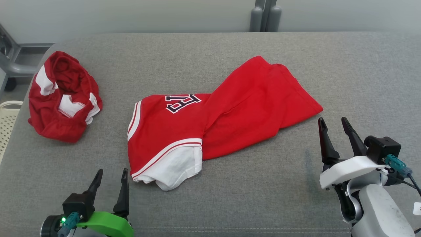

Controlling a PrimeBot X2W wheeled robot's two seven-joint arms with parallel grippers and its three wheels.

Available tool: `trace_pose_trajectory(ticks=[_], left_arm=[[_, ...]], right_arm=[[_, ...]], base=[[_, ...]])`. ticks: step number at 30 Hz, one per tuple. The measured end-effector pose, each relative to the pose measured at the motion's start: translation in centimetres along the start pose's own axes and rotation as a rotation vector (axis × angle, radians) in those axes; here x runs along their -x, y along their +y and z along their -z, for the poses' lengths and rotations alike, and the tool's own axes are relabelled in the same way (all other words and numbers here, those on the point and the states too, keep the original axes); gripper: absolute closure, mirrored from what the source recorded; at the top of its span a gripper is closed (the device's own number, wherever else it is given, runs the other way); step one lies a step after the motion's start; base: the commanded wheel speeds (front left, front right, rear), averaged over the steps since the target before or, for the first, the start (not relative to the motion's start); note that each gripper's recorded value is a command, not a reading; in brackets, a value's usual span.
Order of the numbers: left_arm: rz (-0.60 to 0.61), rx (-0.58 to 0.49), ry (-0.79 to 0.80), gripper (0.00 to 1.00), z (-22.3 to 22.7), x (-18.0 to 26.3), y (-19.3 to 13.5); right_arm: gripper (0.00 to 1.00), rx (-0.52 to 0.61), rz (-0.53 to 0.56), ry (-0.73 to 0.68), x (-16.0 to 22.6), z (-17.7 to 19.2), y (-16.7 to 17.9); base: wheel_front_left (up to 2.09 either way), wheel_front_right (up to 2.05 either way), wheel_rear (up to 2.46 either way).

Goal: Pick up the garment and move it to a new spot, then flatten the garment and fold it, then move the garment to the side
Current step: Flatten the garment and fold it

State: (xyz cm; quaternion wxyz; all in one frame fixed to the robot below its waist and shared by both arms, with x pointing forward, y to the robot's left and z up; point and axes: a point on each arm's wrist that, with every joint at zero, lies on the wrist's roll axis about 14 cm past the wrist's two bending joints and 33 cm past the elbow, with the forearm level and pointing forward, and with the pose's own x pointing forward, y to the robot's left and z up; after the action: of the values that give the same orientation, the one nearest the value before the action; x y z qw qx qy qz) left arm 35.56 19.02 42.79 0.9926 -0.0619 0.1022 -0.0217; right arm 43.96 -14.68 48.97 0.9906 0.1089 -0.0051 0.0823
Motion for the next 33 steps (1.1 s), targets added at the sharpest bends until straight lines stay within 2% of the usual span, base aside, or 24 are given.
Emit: trace_pose_trajectory(ticks=[8,12,23,33], left_arm=[[-0.105,-0.029,-0.155,0.00,-4.2,0.6,1.9],[-0.125,-0.035,-0.222,0.00,-6.2,0.8,1.7],[-0.128,-0.018,-0.238,0.00,-6.4,1.0,1.3],[-0.154,-0.009,-0.221,0.00,-5.9,0.2,2.0]], right_arm=[[0.00,0.014,-0.039,-0.012,-1.2,-0.5,1.1],[0.00,0.047,-0.055,-0.018,-1.8,-1.0,1.2],[0.00,0.132,-0.091,0.054,-6.0,-1.3,1.1],[0.00,0.202,-0.117,0.219,-12.3,1.2,1.1]], base=[[0.00,0.00,0.00],[0.00,0.00,0.00],[0.00,0.00,0.00],[0.00,0.00,0.00]])
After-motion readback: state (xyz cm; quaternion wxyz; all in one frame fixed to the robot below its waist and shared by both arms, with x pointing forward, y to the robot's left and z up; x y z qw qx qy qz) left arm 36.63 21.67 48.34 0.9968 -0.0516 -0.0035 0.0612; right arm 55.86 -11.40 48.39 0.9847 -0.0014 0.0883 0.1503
